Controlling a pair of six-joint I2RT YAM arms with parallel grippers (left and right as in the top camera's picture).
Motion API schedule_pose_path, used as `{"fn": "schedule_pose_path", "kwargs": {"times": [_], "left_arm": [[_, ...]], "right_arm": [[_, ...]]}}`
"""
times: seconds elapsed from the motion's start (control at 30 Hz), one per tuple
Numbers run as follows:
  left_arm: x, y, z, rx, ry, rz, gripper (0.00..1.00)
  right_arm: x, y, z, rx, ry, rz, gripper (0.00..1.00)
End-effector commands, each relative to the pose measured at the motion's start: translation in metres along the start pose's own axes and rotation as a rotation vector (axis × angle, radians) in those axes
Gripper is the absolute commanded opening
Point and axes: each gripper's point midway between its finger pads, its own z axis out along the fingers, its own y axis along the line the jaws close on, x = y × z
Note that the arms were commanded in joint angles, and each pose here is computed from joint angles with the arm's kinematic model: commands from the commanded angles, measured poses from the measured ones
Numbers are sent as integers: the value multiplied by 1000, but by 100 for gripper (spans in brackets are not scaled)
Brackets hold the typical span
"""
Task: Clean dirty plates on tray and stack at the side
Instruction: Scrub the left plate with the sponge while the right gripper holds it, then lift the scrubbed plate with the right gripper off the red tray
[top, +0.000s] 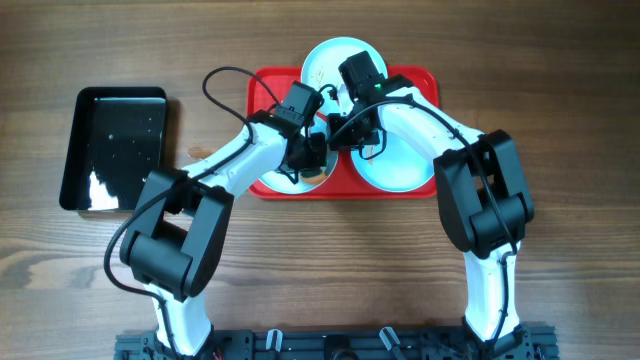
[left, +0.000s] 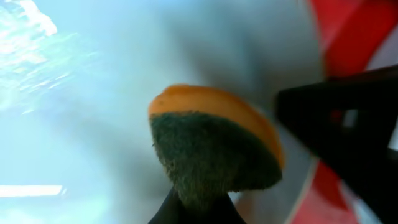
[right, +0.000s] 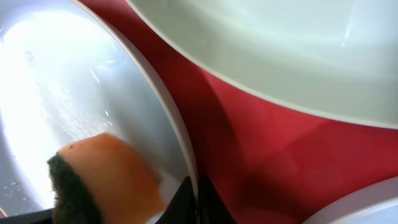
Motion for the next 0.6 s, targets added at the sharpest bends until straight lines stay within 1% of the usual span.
{"fn": "schedule_pose_path", "kwargs": {"times": [0.0, 0.2, 0.23, 0.4, 0.57], "left_arm": [[0, 48, 0, -202, -15, -41, 4], [-16, 107, -18, -454, -83, -20, 4], [-20, 111, -20, -471, -97, -27, 4], [-44, 111, -40, -447, -170, -64, 4], [-77, 85, -86, -356, -307, -81, 4]], "right_arm": [[5, -8, 9, 30, 24, 21, 4], [6, -9, 9, 32, 29, 20, 4], [7, -9, 9, 32, 29, 20, 4], [6, -9, 9, 31, 27, 19, 4], [1, -5, 2, 27, 17, -8, 4]]}}
